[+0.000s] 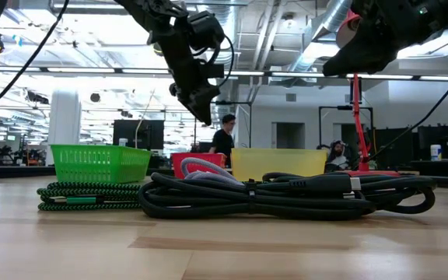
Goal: Pick and place items into bin
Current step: Put the top black charger cable into the yellow bin
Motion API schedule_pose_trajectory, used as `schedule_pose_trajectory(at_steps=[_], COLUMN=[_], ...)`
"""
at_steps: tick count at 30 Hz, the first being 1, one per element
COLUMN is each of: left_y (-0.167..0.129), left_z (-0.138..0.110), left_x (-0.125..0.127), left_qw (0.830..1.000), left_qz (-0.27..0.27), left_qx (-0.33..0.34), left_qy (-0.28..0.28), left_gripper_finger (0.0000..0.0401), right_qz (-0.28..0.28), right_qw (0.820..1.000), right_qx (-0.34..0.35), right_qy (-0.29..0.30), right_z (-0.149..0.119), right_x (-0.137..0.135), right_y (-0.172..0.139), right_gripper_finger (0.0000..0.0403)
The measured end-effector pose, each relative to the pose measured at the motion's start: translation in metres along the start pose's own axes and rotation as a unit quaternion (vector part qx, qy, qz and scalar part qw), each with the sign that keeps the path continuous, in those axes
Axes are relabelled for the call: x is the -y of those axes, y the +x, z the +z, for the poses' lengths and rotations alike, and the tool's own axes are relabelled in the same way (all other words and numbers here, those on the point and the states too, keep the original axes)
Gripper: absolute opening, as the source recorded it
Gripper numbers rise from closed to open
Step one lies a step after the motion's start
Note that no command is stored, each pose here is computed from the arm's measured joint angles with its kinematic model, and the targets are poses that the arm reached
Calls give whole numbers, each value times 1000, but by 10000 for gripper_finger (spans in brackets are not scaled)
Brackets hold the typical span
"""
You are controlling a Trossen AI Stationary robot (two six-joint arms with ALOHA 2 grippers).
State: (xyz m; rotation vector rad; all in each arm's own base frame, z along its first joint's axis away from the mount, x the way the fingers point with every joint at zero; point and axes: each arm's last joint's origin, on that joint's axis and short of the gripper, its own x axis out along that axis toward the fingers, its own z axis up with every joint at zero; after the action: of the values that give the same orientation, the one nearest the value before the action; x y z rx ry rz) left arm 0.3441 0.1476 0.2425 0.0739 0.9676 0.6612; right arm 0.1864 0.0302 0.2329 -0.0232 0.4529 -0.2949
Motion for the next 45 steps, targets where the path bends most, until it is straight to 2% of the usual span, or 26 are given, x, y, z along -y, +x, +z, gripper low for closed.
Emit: schedule_pose_trajectory(at_steps=[5,10,20,27,31,38,41,45], left_y=[-5,-15,-46,-97,-145,-220,-235,-230], left_z=[0,4,26,36,36,18,1,-32], left_x=[13,38,84,103,100,68,58,53], left_qw=[999,993,972,945,925,905,895,884], left_qz=[-33,-90,-141,-161,-162,-164,-177,-185], left_qx=[3,33,173,277,334,384,403,429], left_qy=[32,67,75,70,83,85,68,22], left_gripper_finger=[166,165,165,165,165,165,165,165], right_qz=[1,32,71,61,59,60,60,41], right_qw=[1000,996,993,995,995,994,994,996], right_qx=[-16,-40,-25,-6,-3,5,6,-2], right_qy=[27,70,94,85,83,88,86,75], right_z=[-3,-7,-7,-9,-9,-8,-8,-14], right_x=[0,-2,-22,-32,-34,-35,-40,-51], right_y=[0,-1,-12,-20,-22,-20,-14,1], right_gripper_finger=[123,123,123,123,123,123,123,123])
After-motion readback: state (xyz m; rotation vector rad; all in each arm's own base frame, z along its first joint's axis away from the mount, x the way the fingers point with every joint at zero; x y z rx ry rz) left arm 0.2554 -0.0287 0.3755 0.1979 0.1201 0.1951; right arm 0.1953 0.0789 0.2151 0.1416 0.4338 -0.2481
